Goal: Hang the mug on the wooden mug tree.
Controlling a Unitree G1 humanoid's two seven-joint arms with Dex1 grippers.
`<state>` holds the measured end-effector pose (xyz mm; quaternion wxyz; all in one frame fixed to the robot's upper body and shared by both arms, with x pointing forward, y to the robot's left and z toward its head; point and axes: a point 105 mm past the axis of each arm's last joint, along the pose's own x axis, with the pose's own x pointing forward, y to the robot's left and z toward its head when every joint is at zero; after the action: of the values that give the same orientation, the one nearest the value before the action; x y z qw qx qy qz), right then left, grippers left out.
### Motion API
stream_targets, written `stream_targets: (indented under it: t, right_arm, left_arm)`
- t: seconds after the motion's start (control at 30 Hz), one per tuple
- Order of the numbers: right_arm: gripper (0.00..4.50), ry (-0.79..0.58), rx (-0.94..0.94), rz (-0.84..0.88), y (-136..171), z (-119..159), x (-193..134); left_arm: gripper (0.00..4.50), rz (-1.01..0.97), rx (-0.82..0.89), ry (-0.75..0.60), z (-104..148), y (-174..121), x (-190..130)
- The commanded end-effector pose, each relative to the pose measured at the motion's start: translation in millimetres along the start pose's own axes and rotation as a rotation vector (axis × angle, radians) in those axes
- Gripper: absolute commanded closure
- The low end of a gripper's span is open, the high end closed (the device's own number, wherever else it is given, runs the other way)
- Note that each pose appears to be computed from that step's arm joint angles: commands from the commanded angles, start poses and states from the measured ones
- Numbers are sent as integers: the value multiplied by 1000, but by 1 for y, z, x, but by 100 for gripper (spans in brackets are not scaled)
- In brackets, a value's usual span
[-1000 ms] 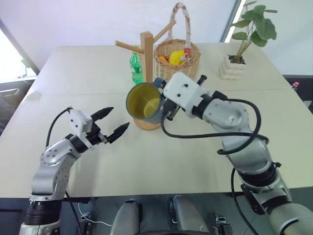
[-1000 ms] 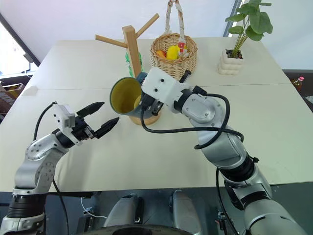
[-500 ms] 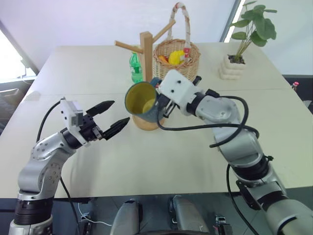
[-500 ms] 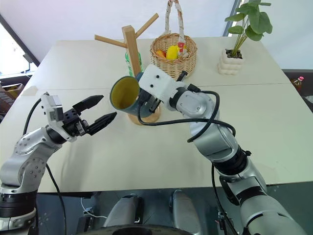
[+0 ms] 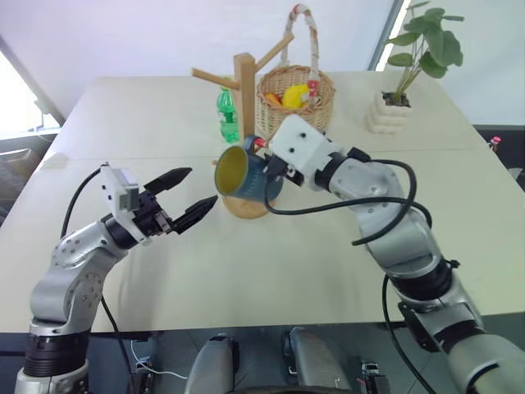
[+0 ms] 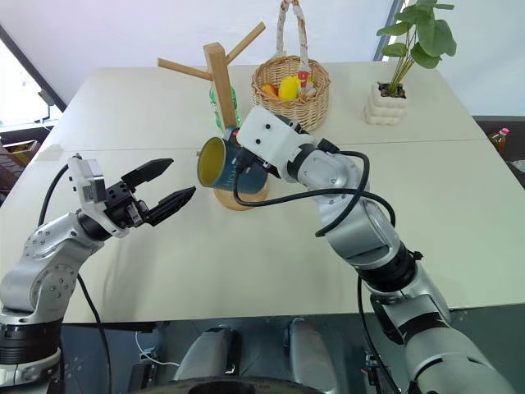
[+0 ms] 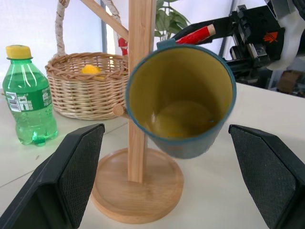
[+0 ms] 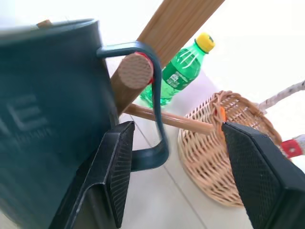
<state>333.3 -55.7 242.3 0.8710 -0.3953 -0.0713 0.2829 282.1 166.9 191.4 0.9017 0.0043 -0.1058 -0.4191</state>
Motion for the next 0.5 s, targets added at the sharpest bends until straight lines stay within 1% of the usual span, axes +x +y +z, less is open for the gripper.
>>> stream_targets:
  t: [0.03, 0.13, 0.23, 0.3, 0.4, 0.43, 0.5]
  right_arm:
    - [143, -134, -55, 29, -8, 15, -26]
    - [143, -167, -28, 31, -14, 3, -45]
    - [143, -176, 118, -11, -22, -19, -58]
    - [143, -159, 291, -48, -23, -49, -66]
    - [143, -135, 458, -101, -16, -90, -74]
    - [143, -122, 528, -150, -15, -109, -76]
    - [143, -106, 638, -206, -7, -137, -79]
  left_arm:
    - [0, 27, 36, -42, 13, 5, -3]
    - [0, 81, 14, -36, 8, 14, -9]
    - [0, 177, -11, 2, -5, 28, -19]
    - [0, 291, -26, 29, -16, 44, -30]
    - [0, 435, -39, 60, -33, 61, -45]
    - [0, 501, -52, 70, -41, 68, -53]
    - [0, 606, -74, 98, -57, 76, -68]
